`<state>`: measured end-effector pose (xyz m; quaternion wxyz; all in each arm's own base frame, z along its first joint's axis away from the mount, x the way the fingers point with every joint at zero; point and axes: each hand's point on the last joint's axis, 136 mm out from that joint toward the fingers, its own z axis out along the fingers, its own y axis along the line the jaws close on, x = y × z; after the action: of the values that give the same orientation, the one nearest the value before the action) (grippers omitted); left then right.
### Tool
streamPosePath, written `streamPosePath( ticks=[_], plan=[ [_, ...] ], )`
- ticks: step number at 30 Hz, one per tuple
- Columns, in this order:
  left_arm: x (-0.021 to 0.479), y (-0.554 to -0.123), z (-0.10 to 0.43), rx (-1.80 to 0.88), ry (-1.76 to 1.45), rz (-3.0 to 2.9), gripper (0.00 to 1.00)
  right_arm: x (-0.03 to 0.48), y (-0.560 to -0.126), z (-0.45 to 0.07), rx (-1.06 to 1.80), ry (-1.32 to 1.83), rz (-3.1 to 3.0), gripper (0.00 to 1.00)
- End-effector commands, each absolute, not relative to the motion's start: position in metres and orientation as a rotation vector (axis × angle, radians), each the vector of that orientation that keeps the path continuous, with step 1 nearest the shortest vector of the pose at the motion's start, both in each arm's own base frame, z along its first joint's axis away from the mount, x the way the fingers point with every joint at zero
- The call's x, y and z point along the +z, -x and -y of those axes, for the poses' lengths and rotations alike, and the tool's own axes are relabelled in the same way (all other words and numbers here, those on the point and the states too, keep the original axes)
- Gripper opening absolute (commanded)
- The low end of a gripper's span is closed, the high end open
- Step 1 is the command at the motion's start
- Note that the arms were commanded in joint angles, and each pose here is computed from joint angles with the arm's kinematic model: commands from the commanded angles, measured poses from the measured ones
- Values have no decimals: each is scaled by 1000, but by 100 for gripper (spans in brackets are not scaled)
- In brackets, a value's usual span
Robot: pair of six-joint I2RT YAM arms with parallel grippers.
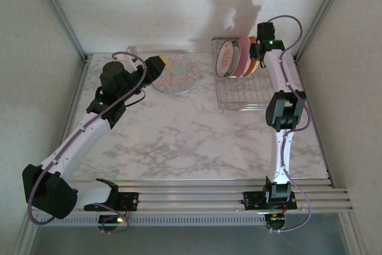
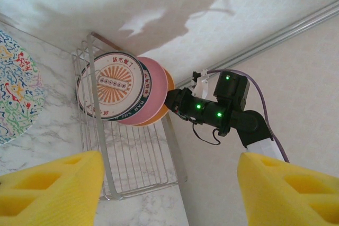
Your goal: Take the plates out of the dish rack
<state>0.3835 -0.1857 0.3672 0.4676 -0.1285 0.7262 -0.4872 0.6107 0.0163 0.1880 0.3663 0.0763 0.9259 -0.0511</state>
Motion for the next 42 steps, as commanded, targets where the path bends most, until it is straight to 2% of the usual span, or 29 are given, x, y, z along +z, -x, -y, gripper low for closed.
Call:
streamPosePath(
  ticks=[1, 6, 13, 22, 42],
  plan=[
    [397, -377, 185, -1206, 276, -1702, 67, 193, -615, -13, -140, -200, -2361, 18],
    [397, -376, 186, -1210, 276, -1703, 67, 198, -615, -15, -146, -195, -2350, 14],
    [396, -376, 185, -1211, 277, -1704, 67, 212, -616, -21, -220, -161, -2314, 0],
    [395, -374, 185, -1214, 278, -1702, 67, 232, -612, -21, -430, -153, -2246, 0],
    [395, -373, 185, -1219, 283, -1697, 67, 263, -603, -13, -638, -174, -2149, 0]
  ],
)
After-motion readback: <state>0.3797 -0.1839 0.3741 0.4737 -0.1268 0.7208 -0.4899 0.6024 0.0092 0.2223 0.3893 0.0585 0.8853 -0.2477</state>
